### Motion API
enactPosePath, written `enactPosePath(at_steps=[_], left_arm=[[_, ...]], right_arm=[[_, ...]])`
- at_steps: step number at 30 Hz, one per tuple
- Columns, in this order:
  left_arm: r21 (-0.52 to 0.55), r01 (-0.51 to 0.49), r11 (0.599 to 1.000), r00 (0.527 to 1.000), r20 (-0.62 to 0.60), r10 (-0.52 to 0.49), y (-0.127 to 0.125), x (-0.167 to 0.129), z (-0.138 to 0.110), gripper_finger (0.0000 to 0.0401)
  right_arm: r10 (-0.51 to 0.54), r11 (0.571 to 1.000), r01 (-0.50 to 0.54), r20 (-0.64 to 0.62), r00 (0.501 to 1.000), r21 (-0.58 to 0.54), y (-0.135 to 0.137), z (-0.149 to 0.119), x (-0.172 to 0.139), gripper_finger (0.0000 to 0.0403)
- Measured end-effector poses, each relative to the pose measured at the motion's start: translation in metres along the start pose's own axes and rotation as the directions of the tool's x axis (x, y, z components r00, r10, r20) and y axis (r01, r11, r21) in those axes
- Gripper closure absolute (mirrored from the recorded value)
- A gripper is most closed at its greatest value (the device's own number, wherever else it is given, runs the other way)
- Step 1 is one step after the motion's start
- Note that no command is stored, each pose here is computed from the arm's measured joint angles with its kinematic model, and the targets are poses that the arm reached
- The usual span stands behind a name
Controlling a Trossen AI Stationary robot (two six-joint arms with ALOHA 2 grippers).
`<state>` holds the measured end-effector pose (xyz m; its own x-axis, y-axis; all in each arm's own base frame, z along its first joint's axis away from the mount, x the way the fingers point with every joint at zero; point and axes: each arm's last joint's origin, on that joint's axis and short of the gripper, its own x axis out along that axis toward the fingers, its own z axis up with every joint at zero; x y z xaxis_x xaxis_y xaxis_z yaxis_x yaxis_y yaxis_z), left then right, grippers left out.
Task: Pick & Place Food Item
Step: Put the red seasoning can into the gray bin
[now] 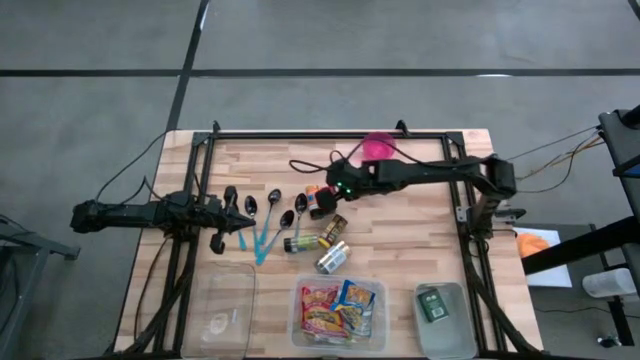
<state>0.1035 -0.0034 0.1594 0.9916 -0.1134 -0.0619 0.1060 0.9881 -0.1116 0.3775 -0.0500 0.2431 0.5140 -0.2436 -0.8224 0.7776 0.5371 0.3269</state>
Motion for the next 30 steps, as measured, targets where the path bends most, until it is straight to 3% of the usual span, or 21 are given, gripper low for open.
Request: enactPosePath(at_steps=[15, 23, 30], left_arm=[[0.0, 0.0, 1.0, 1.0, 0.0, 0.0, 0.0, 0.0, 0.0, 0.0401], [0.0, 0.0, 1.0, 1.0, 0.0, 0.0, 0.0, 0.0, 0.0, 0.0401], [0.0, 0.0, 1.0, 1.0, 0.0, 0.0, 0.0, 0.0, 0.0, 0.0401]], right_arm=[[-0.062, 0.997, 0.064, -0.036, 0.997, 0.045, -0.004, 0.007, 0.032, 0.0013], [-0.08, 0.996, 0.085, -0.118, 0.99, 0.041, -0.009, -0.001, 0.058, 0.0014], [-0.092, 0.994, 0.098, -0.141, 0.986, 0.039, -0.011, -0.003, 0.062, 0.0014]])
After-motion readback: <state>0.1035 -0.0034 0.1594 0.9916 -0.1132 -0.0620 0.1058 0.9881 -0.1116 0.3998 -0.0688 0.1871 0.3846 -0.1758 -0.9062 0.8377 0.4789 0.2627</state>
